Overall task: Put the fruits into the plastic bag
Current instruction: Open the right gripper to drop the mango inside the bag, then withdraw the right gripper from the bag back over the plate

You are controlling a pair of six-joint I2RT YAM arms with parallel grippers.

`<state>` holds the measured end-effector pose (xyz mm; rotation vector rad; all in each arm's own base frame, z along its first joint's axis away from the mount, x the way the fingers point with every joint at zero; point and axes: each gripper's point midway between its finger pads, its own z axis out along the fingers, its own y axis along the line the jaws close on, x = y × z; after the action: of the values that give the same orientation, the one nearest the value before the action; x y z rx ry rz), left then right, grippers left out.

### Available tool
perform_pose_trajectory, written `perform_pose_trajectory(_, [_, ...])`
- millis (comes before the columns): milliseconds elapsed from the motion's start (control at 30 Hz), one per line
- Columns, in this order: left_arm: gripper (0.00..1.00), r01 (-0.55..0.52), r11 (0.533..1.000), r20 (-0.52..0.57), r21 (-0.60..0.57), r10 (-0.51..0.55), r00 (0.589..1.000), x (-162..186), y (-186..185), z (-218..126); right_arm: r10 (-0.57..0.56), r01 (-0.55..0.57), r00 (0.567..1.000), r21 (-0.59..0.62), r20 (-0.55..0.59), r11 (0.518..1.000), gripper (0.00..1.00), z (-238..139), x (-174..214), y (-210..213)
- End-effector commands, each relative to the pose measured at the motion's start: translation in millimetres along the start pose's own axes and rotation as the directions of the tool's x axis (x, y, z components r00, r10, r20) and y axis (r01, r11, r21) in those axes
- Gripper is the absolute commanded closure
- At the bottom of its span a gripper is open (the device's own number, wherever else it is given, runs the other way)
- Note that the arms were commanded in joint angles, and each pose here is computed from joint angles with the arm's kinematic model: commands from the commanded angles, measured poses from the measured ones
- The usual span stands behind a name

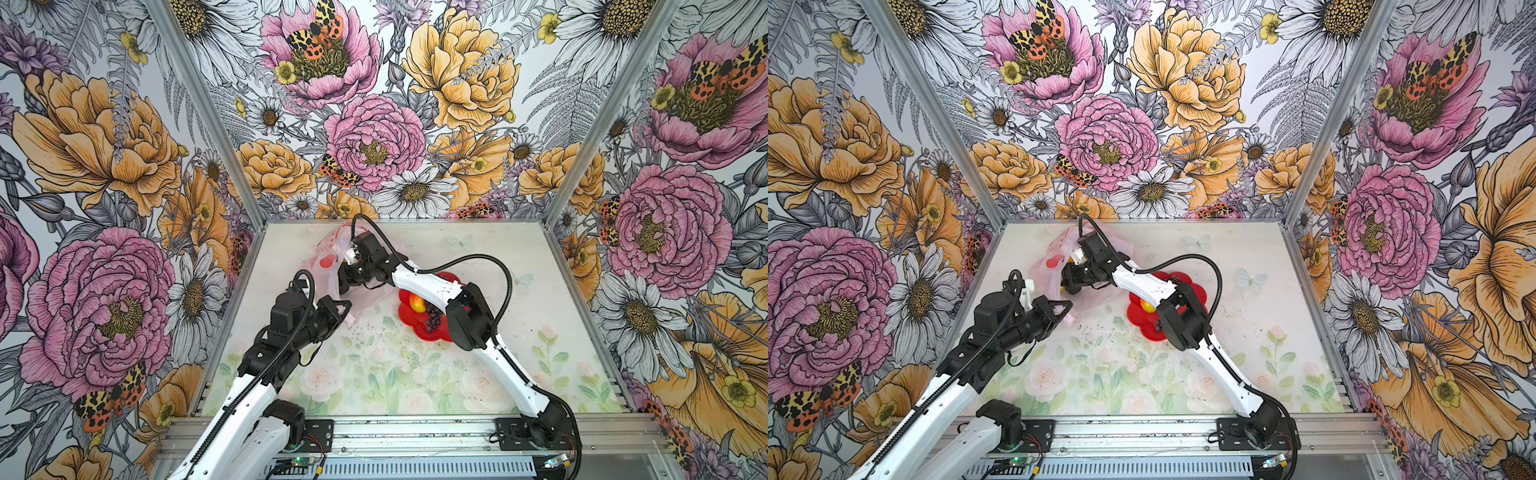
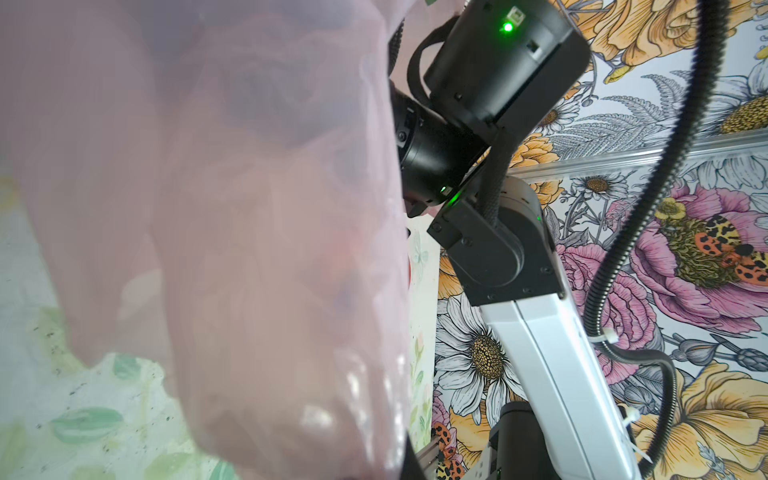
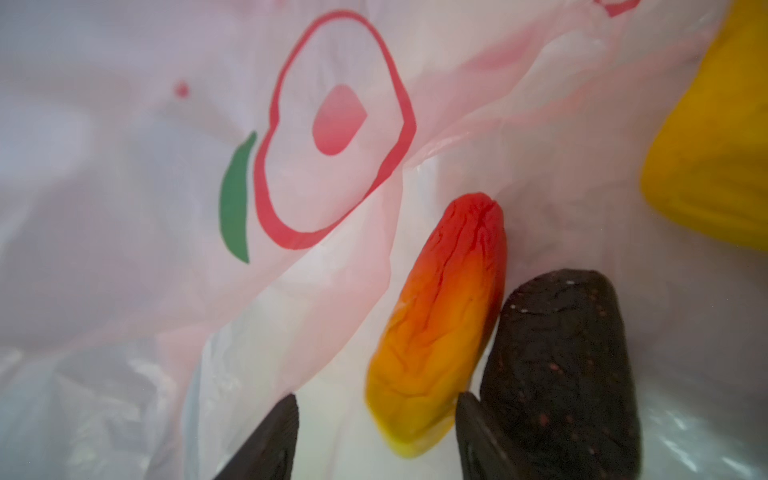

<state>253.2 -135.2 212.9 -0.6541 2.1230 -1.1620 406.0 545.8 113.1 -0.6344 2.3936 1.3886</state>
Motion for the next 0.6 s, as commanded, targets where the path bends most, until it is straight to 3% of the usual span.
perform_pose_trajectory(0, [1.0, -0.022, 1.0, 0.007, -0.011, 0.022, 1.0, -4, -1, -7, 0.005, -0.005, 1.0, -0.022, 0.028, 1.0, 0.34, 9, -8, 4])
perform_pose_trajectory(567, [1.0, 0.001, 1.0, 0.009, -0.014, -0.001, 1.0, -11, 9, -16, 0.031, -0.029, 0.997, -0.03, 0.077, 0.999, 0.27, -6, -26, 24])
